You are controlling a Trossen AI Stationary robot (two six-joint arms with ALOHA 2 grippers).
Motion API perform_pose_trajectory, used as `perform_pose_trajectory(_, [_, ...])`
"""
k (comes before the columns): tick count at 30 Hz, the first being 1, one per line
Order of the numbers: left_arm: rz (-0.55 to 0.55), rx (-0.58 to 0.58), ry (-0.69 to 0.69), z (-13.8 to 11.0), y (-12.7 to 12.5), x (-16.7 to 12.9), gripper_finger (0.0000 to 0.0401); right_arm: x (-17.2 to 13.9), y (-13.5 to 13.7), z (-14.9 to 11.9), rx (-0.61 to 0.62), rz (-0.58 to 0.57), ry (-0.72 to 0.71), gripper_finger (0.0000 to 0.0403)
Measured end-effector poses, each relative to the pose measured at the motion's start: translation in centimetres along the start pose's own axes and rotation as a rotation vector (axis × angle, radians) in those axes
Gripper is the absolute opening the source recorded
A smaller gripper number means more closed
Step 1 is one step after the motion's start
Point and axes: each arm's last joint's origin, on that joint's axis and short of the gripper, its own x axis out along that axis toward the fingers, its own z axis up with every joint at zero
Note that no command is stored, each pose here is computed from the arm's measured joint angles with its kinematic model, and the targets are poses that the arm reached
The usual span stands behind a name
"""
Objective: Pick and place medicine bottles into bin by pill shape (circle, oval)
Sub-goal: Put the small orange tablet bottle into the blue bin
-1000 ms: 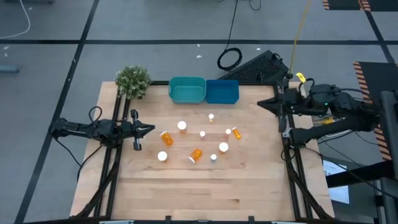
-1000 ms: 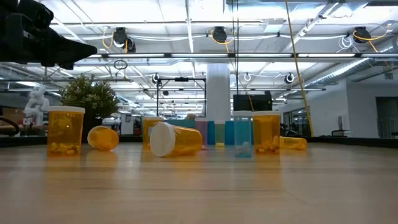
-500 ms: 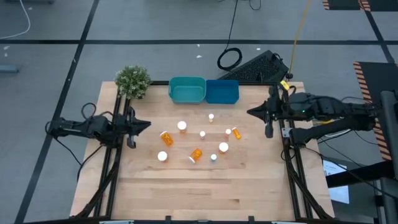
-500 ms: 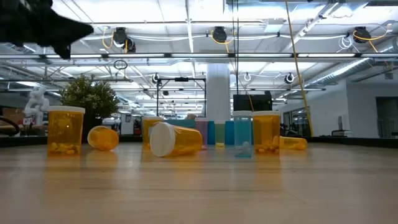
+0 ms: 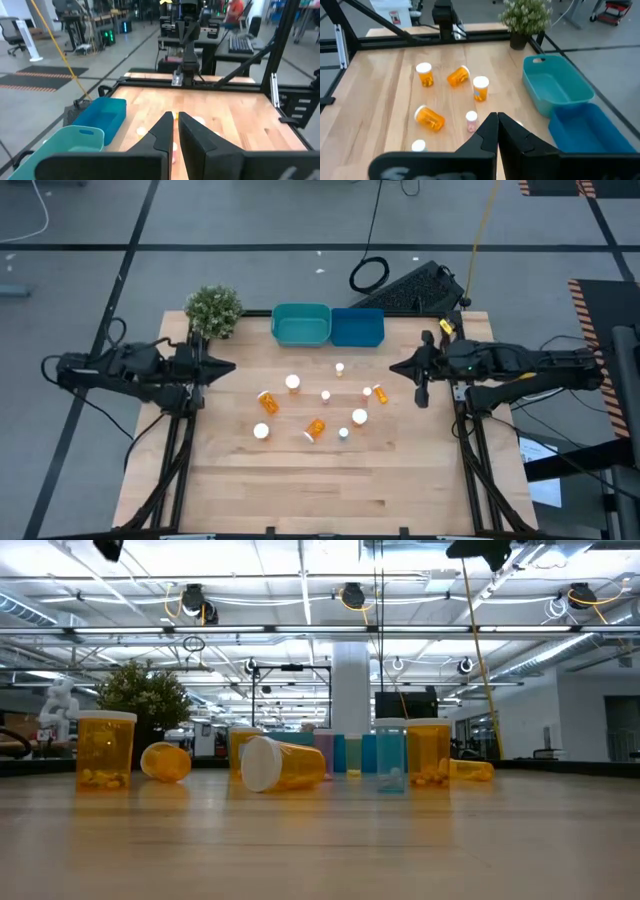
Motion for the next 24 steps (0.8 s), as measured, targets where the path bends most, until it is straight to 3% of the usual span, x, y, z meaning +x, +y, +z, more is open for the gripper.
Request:
perform_pose_trajectory(10, [-0.051,0.018,0.115,5.0,-1.0,2.4,0.0033,1.9,0.2,-2.9,0.056,-0.009,0.076,0.0])
perform_pose_trajectory(24, [-0.062,0.133,0.307,1.4,-2.7,8.2,0.0033,3.4,0.2,-5.3,0.15,-0.071,0.195,0.0])
